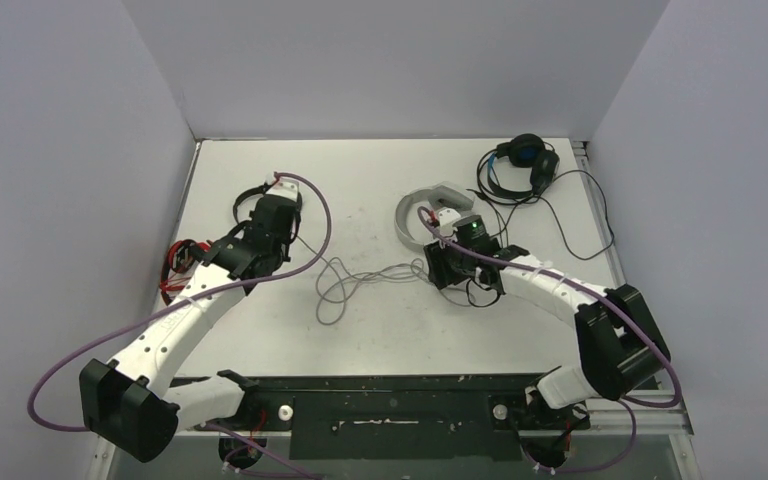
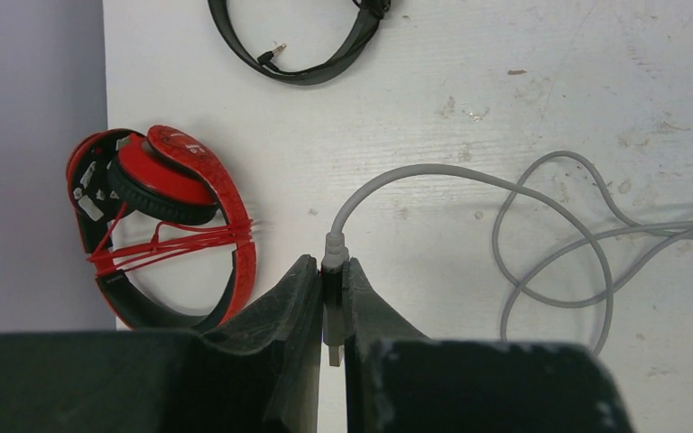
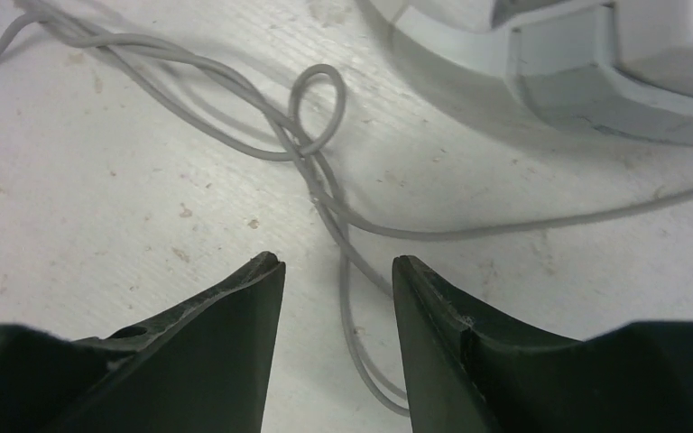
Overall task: Wrap the headphones
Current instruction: Untie the headphones cable at the center of the board.
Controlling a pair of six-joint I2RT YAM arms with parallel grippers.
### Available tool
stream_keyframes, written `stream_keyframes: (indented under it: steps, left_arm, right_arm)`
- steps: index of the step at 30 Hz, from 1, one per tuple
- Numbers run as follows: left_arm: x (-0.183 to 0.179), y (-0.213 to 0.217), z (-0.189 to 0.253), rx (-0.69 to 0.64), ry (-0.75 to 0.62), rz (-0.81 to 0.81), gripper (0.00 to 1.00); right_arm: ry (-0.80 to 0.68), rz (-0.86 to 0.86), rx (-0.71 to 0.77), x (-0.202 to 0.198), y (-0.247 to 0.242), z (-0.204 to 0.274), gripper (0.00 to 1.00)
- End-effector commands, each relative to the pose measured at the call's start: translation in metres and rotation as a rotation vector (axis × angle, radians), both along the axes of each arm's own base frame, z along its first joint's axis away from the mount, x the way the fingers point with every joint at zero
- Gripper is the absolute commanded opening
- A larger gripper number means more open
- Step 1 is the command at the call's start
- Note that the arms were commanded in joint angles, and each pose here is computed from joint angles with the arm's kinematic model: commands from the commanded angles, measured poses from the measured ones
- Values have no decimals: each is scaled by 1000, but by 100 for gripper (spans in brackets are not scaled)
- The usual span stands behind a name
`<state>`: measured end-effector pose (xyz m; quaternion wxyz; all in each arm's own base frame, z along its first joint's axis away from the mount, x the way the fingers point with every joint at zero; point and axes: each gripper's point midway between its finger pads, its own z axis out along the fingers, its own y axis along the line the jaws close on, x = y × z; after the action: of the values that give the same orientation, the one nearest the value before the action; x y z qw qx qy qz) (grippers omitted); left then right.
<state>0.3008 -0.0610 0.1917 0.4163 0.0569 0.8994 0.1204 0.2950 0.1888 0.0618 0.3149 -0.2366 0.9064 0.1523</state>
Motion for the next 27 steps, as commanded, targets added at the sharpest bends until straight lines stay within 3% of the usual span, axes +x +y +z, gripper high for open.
stream_keyframes:
  steps: [1,12,20,23,27]
  left_arm:
    - [4,10,21,13,-79,64,8]
    - [6,16,37,13,-140,89,9]
    - [3,28,41,59,-147,138,9]
    - [3,32,47,70,-163,157,9]
    - [2,34,54,72,-175,164,9]
  right_arm:
    - [-103,155,26,9,25,12,49]
    - [-73,224,-102,20,32,-20,47]
    - [-97,221,-97,26,37,-17,25]
    - [-115,228,-86,28,40,-14,35]
    - [-134,262,-93,29,47,-15,39]
